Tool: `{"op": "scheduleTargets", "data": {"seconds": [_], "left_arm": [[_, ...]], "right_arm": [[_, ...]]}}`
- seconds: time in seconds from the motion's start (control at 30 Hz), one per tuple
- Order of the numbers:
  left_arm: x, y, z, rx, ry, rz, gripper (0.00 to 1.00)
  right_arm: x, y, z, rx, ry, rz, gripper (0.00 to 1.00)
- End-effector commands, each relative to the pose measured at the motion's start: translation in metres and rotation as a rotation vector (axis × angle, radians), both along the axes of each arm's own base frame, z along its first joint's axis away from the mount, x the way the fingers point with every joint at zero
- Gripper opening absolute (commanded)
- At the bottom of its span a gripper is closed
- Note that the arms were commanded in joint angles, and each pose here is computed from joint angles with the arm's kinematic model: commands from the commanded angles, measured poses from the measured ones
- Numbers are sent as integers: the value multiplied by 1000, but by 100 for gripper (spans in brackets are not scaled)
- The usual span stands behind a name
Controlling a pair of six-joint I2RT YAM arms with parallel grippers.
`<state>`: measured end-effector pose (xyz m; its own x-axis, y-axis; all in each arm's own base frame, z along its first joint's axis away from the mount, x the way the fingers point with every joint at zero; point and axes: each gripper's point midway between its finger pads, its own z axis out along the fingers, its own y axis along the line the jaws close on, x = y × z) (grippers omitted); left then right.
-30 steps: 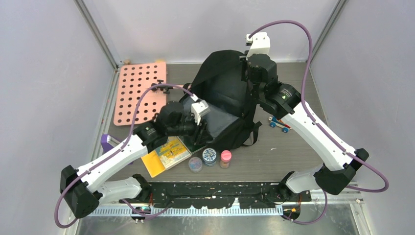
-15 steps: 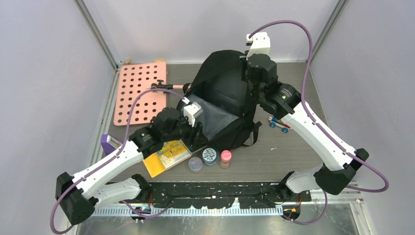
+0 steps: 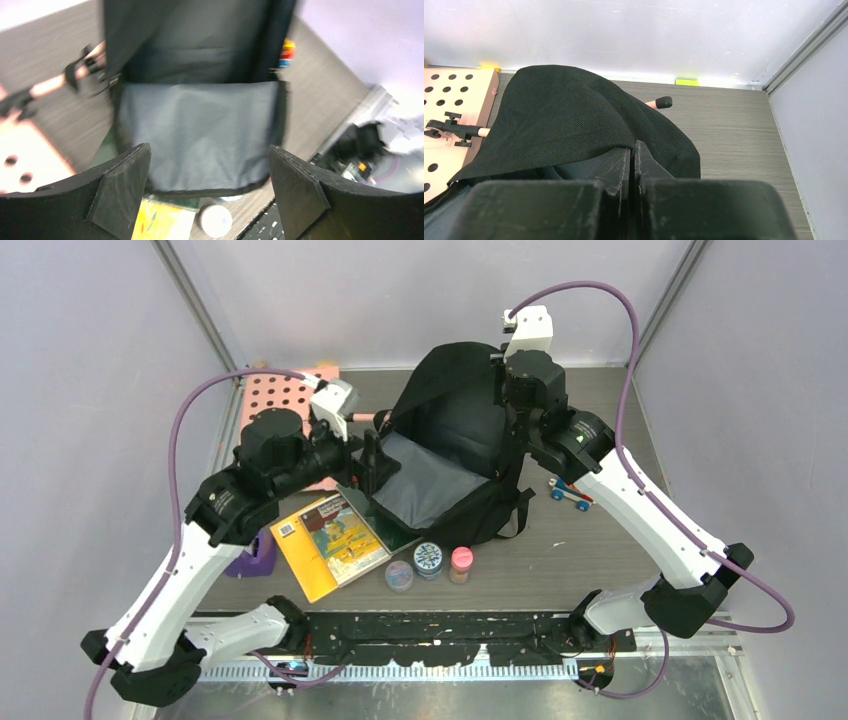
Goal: Pack the student bag
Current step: Adjust the student bag at the center of the board, then pick up the book from the center of the board.
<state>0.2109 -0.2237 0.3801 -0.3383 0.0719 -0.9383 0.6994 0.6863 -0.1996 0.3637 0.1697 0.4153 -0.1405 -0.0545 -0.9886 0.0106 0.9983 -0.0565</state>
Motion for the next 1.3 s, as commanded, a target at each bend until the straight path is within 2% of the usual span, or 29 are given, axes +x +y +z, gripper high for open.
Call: {"op": "scheduleTargets", "data": {"seconds": [0.0, 0.2, 0.4, 0.53, 0.67, 0.77, 1.0, 1.27], "left_arm": [[35, 47, -51, 5, 218, 267, 89], [78, 96, -103, -148, 335, 495, 87], [116, 124, -161, -256, 503, 564, 78], [138, 134, -186, -322, 563, 578, 73], [155, 140, -213, -331, 630, 596, 67], [162, 145, -230, -348, 668, 626, 62], [163, 153, -268, -316, 733, 697, 61], [155, 150, -297, -303, 802, 696, 57]], "right_arm": [[-8, -15, 35, 85, -96, -39, 0], [-10, -14, 35, 92, -92, -28, 0], [-11, -14, 36, 97, -89, -19, 0], [-12, -14, 36, 95, -89, -17, 0], [-12, -14, 36, 95, -87, -14, 1], [-13, -14, 36, 93, -87, -14, 1], [-14, -15, 38, 93, -90, -11, 0], [-12, -13, 36, 93, -87, -8, 0]]}}
